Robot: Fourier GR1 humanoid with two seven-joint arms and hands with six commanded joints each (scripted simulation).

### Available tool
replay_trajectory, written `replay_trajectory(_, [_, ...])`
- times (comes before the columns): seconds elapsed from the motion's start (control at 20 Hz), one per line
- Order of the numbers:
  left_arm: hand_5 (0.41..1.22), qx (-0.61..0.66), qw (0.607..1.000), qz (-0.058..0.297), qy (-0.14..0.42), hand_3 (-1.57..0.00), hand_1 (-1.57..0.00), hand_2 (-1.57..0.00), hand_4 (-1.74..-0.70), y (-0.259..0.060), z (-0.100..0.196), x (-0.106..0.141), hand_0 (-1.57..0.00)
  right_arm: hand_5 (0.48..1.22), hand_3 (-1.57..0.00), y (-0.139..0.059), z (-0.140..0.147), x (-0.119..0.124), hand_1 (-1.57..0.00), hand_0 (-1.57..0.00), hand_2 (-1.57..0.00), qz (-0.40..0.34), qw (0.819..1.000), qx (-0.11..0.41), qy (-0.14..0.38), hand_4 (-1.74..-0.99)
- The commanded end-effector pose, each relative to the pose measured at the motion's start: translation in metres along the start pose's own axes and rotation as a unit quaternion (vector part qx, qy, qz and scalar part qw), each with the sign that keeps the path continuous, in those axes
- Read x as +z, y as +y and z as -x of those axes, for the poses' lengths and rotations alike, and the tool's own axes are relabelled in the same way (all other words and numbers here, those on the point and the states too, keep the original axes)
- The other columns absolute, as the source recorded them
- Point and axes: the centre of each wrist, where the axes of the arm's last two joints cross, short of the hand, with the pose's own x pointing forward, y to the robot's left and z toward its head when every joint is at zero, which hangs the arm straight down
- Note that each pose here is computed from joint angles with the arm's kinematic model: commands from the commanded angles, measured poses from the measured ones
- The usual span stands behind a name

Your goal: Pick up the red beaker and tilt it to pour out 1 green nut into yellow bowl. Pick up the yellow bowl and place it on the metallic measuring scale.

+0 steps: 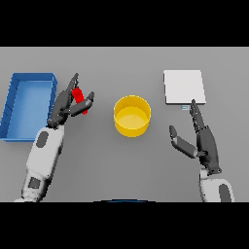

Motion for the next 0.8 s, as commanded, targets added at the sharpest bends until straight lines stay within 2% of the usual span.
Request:
replay_trajectory(0.0, [0.725, -0.001, 1.000, -0.001, -0.003, 0.00, 0.00, 0.00, -1.34, -0.002, 0.000, -0.003, 0.00, 0.681, 0.00, 0.000, -0.002, -0.001, 0.00, 0.00, 0.00, 0.000, 1.000, -0.005, -0.001, -1.305])
replay_trajectory(0.1, [0.752, 0.011, 1.000, -0.003, -0.016, 0.00, 0.00, -0.03, -1.39, -0.007, 0.004, -0.003, 0.00, 0.683, 0.00, -0.003, -0.002, -0.001, 0.00, 0.00, 0.00, 0.003, 1.000, 0.001, 0.000, -1.295])
replay_trajectory(0.15, [0.770, 0.016, 1.000, -0.008, -0.012, -0.08, -0.08, -0.12, -1.42, -0.006, 0.003, -0.006, -0.08, 0.684, 0.00, -0.001, -0.001, -0.001, 0.00, 0.00, 0.00, 0.002, 1.000, 0.002, 0.002, -1.291])
replay_trajectory(0.2, [0.795, 0.023, 1.000, -0.015, -0.007, -0.22, -0.28, -0.31, -1.44, -0.010, 0.001, -0.009, -0.25, 0.684, 0.00, 0.002, -0.002, 0.000, 0.00, 0.00, 0.00, 0.000, 1.000, 0.001, -0.003, -1.289])
replay_trajectory(0.3, [0.949, 0.022, 0.999, -0.029, -0.002, -0.71, -0.70, -0.71, -1.44, -0.016, 0.002, -0.012, -0.68, 0.683, 0.00, 0.001, -0.003, 0.001, 0.00, 0.00, 0.00, -0.001, 1.000, 0.000, -0.004, -1.285])
replay_trajectory(0.35, [1.003, 0.009, 0.999, -0.037, -0.006, -0.88, -0.87, -0.89, -1.44, -0.019, 0.003, -0.011, -0.86, 0.683, 0.00, -0.003, 0.001, 0.001, 0.00, 0.00, 0.00, 0.000, 1.000, 0.000, 0.004, -1.283])
replay_trajectory(0.45, [1.082, 0.002, 0.999, -0.038, -0.020, -1.13, -1.13, -1.13, -1.44, -0.021, 0.005, -0.012, -1.12, 0.684, 0.00, -0.003, -0.002, -0.003, 0.00, 0.00, 0.00, 0.001, 1.000, -0.002, 0.001, -1.290])
replay_trajectory(0.55, [1.132, 0.005, 0.999, -0.040, -0.017, -1.29, -1.29, -1.29, -1.45, -0.023, 0.003, -0.015, -1.28, 0.682, 0.00, 0.000, 0.000, -0.002, 0.00, 0.00, 0.00, -0.005, 1.000, -0.001, -0.005, -1.293])
replay_trajectory(0.75, [1.117, 0.016, 0.998, -0.048, -0.046, -1.45, -1.45, -1.46, -1.62, -0.027, 0.000, -0.016, -1.45, 0.679, 0.00, 0.006, 0.002, -0.005, 0.00, 0.00, 0.00, -0.008, 1.000, -0.001, -0.007, -1.288])
